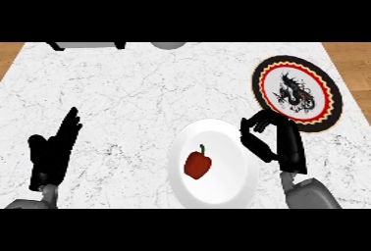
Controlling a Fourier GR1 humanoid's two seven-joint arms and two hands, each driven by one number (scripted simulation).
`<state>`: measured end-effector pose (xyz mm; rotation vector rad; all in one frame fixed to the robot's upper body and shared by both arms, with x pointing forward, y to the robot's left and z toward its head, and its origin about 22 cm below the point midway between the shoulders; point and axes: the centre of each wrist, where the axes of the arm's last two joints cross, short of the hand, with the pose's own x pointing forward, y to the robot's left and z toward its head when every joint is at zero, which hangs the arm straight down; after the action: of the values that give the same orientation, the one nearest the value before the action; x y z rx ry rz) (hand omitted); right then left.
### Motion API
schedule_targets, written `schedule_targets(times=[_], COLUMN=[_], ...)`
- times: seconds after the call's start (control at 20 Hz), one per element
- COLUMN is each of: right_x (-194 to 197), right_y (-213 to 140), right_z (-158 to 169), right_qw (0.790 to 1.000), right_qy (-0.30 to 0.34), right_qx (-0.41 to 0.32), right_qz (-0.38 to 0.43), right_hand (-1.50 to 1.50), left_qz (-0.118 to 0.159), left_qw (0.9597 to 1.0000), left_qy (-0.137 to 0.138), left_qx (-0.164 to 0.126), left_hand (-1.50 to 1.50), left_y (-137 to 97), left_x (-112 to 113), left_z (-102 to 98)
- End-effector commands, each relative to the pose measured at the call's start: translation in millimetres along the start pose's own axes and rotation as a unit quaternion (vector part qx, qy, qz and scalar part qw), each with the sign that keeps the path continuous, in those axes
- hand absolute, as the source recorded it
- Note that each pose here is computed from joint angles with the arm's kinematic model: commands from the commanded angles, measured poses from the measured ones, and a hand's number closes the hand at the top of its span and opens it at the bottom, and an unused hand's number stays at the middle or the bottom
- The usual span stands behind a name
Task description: Pick the bell pepper from the plate and place it in the plate
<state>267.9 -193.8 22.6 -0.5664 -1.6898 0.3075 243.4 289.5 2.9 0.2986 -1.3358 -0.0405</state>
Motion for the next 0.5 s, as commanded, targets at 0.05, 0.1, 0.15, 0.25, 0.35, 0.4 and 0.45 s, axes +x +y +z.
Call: schedule_targets(times=[0.05, 0.1, 0.15, 0.25, 0.35, 0.4, 0.45], right_x=[29, 33, 28, 10, -12, -13, -13], right_y=[54, 63, 77, 78, 70, 64, 47], right_z=[57, 73, 90, 120, 102, 88, 93], right_qw=[0.979, 0.981, 0.984, 0.993, 0.998, 0.998, 0.997], right_qy=[0.015, -0.017, -0.032, -0.043, -0.027, -0.023, -0.007], right_qx=[-0.106, -0.089, -0.060, 0.015, 0.047, 0.058, 0.060], right_qz=[-0.171, -0.174, -0.164, -0.106, -0.028, 0.019, 0.042], right_hand=[-1.50, -1.50, -1.50, -1.50, -1.50, -1.50, -1.50], left_qz=[0.029, 0.028, 0.024, 0.015, 0.008, 0.019, 0.022], left_qw=[0.9993, 0.9991, 0.9993, 0.9996, 0.9993, 0.9994, 0.9995], left_qy=[0.025, 0.029, 0.025, 0.023, 0.029, 0.026, 0.020], left_qx=[0.000, -0.007, -0.014, -0.007, -0.021, -0.015, -0.015], left_hand=[0.00, 0.00, 0.00, 0.00, 0.00, 0.00, 0.00], left_y=[-22, -28, -22, -35, -29, -35, -39], left_x=[-14, -1, 3, -4, -8, -1, 0], left_z=[3, 1, -4, -8, 0, 1, 5])
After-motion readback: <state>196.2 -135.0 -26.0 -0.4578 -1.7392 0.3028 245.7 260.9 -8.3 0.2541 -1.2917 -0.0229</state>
